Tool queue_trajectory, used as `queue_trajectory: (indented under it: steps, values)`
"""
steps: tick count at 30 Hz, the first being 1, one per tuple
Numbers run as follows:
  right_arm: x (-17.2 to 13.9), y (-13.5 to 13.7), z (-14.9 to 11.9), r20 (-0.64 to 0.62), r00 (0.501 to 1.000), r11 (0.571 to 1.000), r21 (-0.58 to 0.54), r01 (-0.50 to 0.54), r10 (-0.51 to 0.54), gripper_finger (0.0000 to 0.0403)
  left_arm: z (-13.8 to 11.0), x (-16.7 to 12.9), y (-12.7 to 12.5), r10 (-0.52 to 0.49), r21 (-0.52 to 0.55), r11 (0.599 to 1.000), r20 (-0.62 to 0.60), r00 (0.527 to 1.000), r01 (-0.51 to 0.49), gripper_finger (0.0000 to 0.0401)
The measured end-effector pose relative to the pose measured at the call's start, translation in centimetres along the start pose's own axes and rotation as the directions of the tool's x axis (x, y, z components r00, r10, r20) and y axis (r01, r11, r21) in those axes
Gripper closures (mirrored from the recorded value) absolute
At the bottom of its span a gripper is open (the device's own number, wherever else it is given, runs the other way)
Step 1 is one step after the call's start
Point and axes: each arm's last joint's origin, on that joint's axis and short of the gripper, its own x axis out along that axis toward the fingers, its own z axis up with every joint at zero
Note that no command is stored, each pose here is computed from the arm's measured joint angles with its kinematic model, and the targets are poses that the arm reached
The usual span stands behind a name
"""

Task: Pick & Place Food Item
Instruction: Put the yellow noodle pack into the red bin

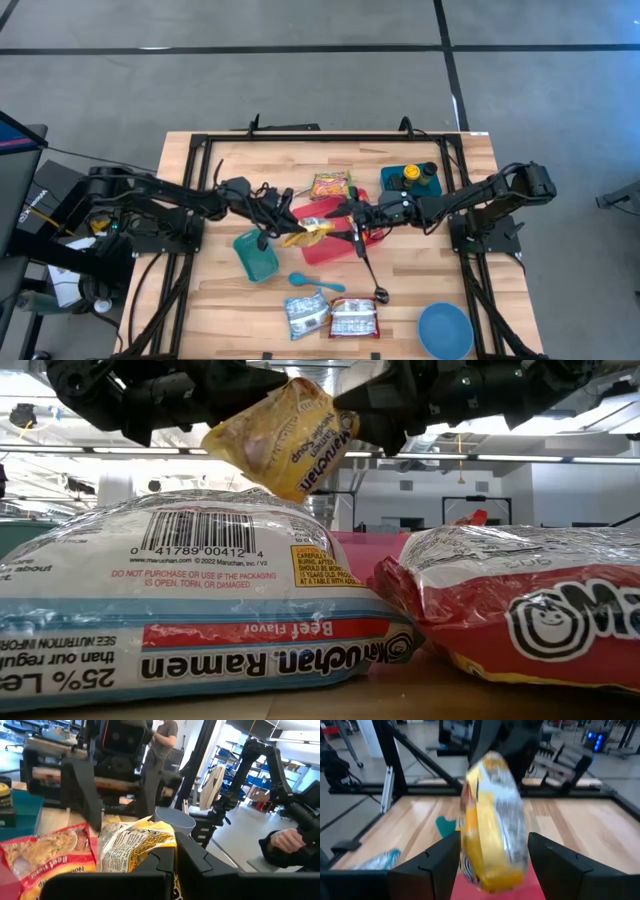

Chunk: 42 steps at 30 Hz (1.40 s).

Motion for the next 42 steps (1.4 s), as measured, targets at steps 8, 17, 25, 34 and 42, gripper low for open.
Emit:
queue_trajectory:
  steps: [8, 17, 25, 34, 42]
  values:
    - [-0.02, -0.08, -0.57, -0.06, 0.998, 1.0, 0.023, 0.005, -0.004, 0.0178, 0.44, -0.13, -0.19, -0.009, 0.006, 1.0, 0.014, 1.0, 0.009, 0.0401]
    - [-0.02, -0.08, -0.58, -0.06, 0.998, 1.0, 0.02, 0.005, -0.004, 0.0213, 0.28, -0.12, -0.18, -0.014, 0.001, 1.0, -0.002, 1.0, 0.014, 0.0401]
    - [-0.02, -0.09, -0.58, -0.06, 0.998, 1.0, 0.017, 0.006, -0.005, 0.0298, 0.27, -0.12, -0.17, -0.013, 0.0, 1.0, -0.003, 1.0, 0.013, 0.0401]
    - [-0.02, -0.11, -0.58, -0.06, 0.998, 1.0, 0.016, 0.006, -0.005, 0.0338, 0.26, -0.12, -0.17, -0.013, -0.001, 1.0, -0.003, 1.0, 0.013, 0.0397]
    - [-0.03, -0.5, -0.59, -0.061, 0.998, 1.0, 0.02, 0.018, -0.017, 0.034, 0.25, -0.12, -0.16, -0.012, -0.001, 1.0, -0.004, 1.0, 0.012, 0.0375]
